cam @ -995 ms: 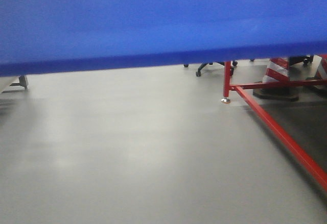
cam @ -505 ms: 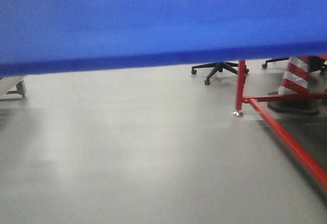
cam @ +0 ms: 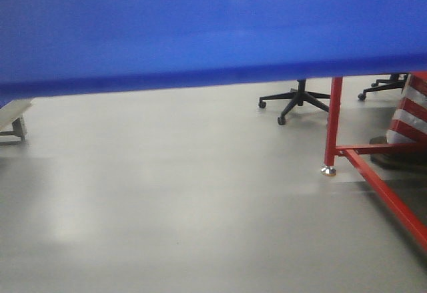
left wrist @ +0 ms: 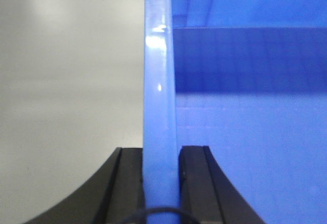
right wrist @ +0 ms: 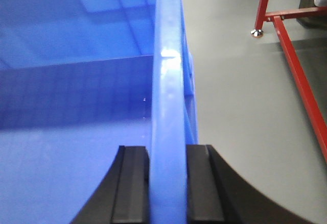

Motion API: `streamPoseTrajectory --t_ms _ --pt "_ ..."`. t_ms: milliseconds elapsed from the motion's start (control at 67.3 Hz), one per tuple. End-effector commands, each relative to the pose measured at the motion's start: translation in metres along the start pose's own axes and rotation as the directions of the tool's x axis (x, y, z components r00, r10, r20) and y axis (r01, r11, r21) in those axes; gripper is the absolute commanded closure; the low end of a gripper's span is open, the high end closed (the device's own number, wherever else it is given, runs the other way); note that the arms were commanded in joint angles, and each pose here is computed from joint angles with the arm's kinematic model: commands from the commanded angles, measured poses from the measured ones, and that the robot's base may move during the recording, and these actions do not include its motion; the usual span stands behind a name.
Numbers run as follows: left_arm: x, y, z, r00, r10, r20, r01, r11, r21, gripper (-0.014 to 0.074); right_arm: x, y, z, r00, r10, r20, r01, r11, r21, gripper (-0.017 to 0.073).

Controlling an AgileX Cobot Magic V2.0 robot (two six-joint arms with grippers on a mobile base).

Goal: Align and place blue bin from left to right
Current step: 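Carry the blue bin in both grippers across the floor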

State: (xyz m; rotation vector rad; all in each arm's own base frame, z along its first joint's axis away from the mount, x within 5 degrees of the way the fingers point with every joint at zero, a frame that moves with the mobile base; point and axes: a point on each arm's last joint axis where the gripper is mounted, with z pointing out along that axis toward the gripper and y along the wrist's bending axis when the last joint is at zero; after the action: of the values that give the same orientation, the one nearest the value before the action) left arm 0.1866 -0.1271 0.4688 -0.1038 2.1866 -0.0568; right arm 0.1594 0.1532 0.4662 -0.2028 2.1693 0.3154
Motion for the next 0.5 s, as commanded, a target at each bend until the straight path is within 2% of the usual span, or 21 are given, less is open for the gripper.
streamPoseTrajectory --t_ms 0,490 --pt "-0.0077 -0.0026 -0.0066 0.997 -0.008 0.074 0.004 0.998 0.063 0.0704 -0.0106 0.0030 -0.0082 0.994 -0.006 0.110 0.013 0.998 -0.068 0.0638" --pt "-0.0077 -0.0026 -0.0066 0.997 -0.008 0.074 0.004 0.998 0.063 0.0704 -0.0106 0.0030 -0.0082 0.994 -0.006 0.110 0.013 0.998 -0.068 0.0638"
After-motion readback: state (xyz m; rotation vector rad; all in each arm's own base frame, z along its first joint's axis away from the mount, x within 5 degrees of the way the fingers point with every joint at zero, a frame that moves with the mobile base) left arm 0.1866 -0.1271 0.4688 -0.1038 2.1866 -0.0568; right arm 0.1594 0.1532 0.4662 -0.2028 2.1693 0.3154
